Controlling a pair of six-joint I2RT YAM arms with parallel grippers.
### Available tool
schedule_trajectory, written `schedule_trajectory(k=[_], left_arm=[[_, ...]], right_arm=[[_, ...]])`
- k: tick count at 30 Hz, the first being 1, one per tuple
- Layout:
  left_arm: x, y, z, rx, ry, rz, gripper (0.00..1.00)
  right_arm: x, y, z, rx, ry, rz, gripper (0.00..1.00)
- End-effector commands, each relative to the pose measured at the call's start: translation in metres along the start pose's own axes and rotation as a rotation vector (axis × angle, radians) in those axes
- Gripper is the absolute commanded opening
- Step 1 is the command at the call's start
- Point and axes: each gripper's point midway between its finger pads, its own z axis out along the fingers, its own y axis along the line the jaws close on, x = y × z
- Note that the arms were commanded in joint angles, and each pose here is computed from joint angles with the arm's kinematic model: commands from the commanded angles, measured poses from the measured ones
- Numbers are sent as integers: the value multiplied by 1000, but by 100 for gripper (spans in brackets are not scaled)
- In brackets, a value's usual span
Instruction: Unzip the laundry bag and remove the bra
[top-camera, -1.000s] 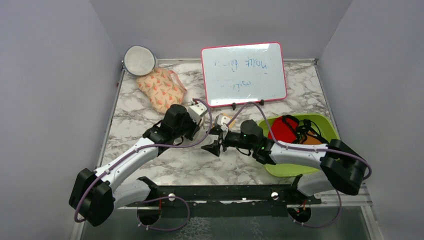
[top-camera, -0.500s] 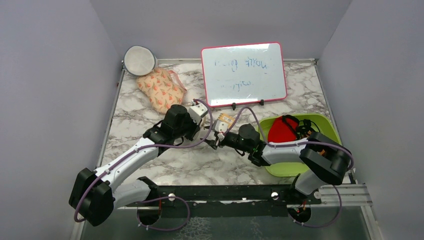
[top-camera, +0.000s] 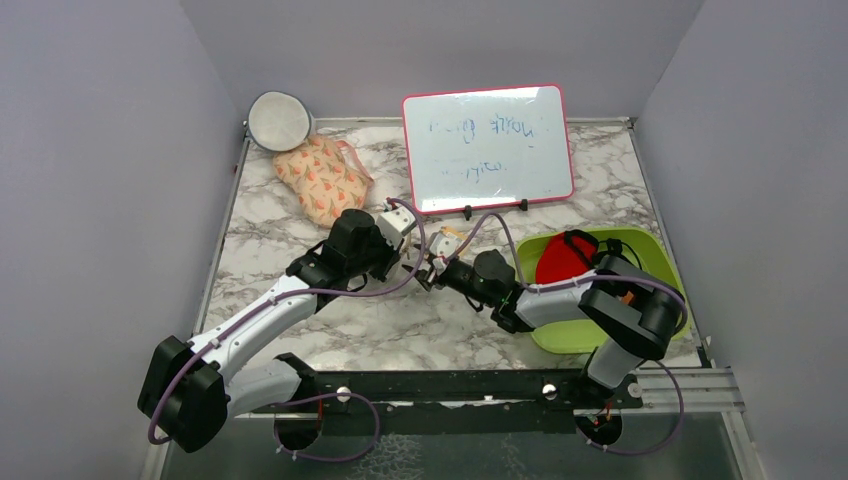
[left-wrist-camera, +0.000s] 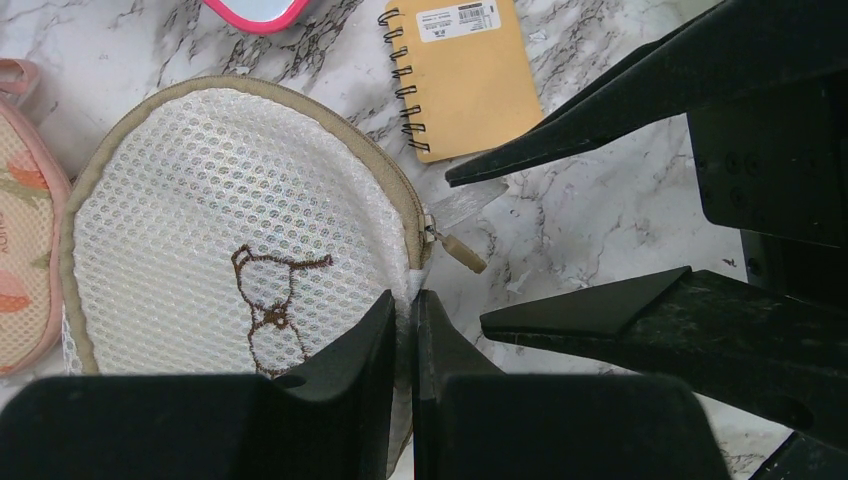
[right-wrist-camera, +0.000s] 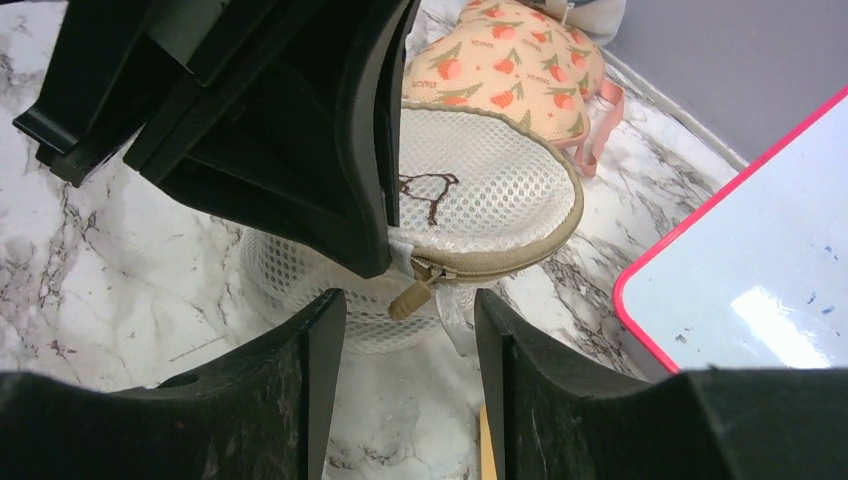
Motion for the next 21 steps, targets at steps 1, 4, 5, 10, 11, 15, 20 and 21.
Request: schedule_trajectory(k=[1, 4, 5, 10, 11, 15, 20, 21], left_arm=[[-8, -2, -2, 5, -27, 18, 0], [-8, -2, -2, 6, -27, 21, 0], [-9, -2, -2, 6, -28, 21, 0], [-8, -2, -2, 8, -27, 22, 0], [-9, -2, -2, 8, -27, 22, 0], [-8, -3, -1, 13, -23, 22, 0], [-7, -4, -1, 15, -22, 23, 0], [-7, -4, -1, 15, -23, 23, 0]], right_arm=[[-11, -9, 8, 66, -50, 36, 50], [-9, -9, 10, 69, -46, 50, 49], [-9, -10, 11, 75, -48, 54, 49], [-6, -16, 10, 115, -40, 64, 44], [-6, -16, 10, 115, -41, 65, 43], [-9, -15, 12, 106, -51, 78, 41], [-7, -18, 14, 130, -44, 82, 35], [-5, -21, 14, 143, -38, 83, 34]])
